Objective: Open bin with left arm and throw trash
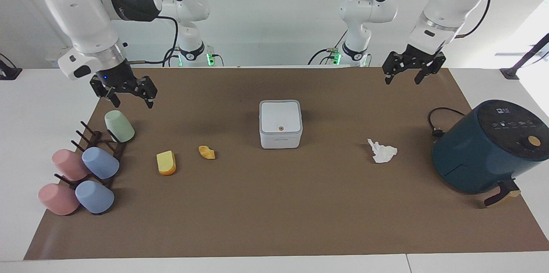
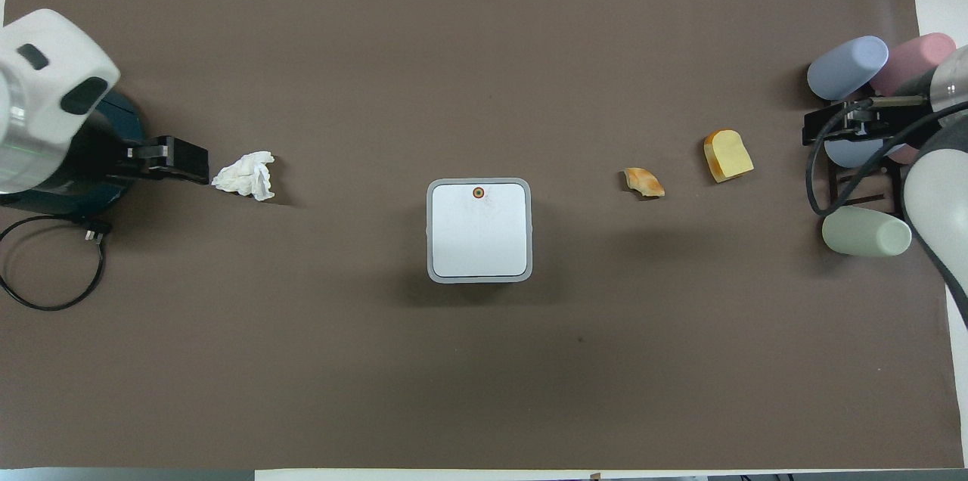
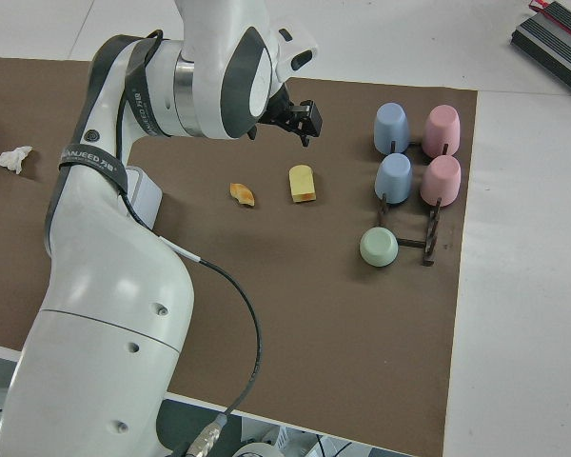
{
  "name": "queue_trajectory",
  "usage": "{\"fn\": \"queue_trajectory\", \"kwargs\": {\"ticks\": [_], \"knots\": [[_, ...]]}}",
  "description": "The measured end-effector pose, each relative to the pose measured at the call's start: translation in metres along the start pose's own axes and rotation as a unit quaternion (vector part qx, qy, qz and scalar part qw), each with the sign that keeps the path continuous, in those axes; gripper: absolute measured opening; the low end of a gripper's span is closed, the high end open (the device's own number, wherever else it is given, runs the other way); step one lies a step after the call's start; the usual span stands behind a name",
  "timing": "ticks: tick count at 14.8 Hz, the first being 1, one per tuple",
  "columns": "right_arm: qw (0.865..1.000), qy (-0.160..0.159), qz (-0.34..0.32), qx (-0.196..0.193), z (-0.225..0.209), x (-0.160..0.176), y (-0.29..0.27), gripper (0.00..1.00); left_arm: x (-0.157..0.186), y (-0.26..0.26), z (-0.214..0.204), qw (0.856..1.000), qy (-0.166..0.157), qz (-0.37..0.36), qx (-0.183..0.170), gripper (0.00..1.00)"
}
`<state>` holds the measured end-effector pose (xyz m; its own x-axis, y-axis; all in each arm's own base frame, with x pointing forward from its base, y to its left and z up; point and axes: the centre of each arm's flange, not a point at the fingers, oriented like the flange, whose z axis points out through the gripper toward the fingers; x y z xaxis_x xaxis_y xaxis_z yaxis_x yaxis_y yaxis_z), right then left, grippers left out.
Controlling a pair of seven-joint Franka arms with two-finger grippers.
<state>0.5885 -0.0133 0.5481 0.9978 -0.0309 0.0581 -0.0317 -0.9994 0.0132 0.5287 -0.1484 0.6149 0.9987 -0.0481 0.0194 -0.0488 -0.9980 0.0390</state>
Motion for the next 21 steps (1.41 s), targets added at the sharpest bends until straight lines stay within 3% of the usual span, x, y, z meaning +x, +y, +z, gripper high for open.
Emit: {"fn": "queue_trajectory", "kwargs": {"ticks": [1, 2, 7, 11, 15, 21], "knots": [[1.0, 0.0, -0.007, 0.0, 0.014, 0.007, 0.001, 1.0, 0.0, 0.029, 0.007, 1.0, 0.005, -0.009, -0.006, 0.78], [1.0, 0.001, -0.014, 0.0, 0.028, 0.013, 0.001, 1.0, 0.0, 0.06, 0.017, 1.0, 0.01, -0.019, -0.011, 0.6], [0.998, 0.016, -0.061, 0.003, 0.106, 0.017, -0.001, 1.0, 0.0, 0.199, 0.108, 0.999, 0.008, -0.042, -0.028, 0.04], [0.996, 0.024, -0.09, 0.009, 0.144, 0.007, -0.005, 1.0, 0.0, 0.24, 0.155, 0.999, 0.008, -0.025, -0.042, 0.01], [0.992, 0.021, -0.128, 0.009, 0.183, -0.005, -0.006, 1.0, -0.007, 0.259, 0.176, 0.999, 0.009, -0.022, -0.046, 0.01], [0.988, 0.041, -0.148, 0.006, 0.228, 0.004, -0.005, 1.0, -0.005, 0.269, 0.199, 0.999, 0.011, -0.018, -0.049, 0.01]]}}
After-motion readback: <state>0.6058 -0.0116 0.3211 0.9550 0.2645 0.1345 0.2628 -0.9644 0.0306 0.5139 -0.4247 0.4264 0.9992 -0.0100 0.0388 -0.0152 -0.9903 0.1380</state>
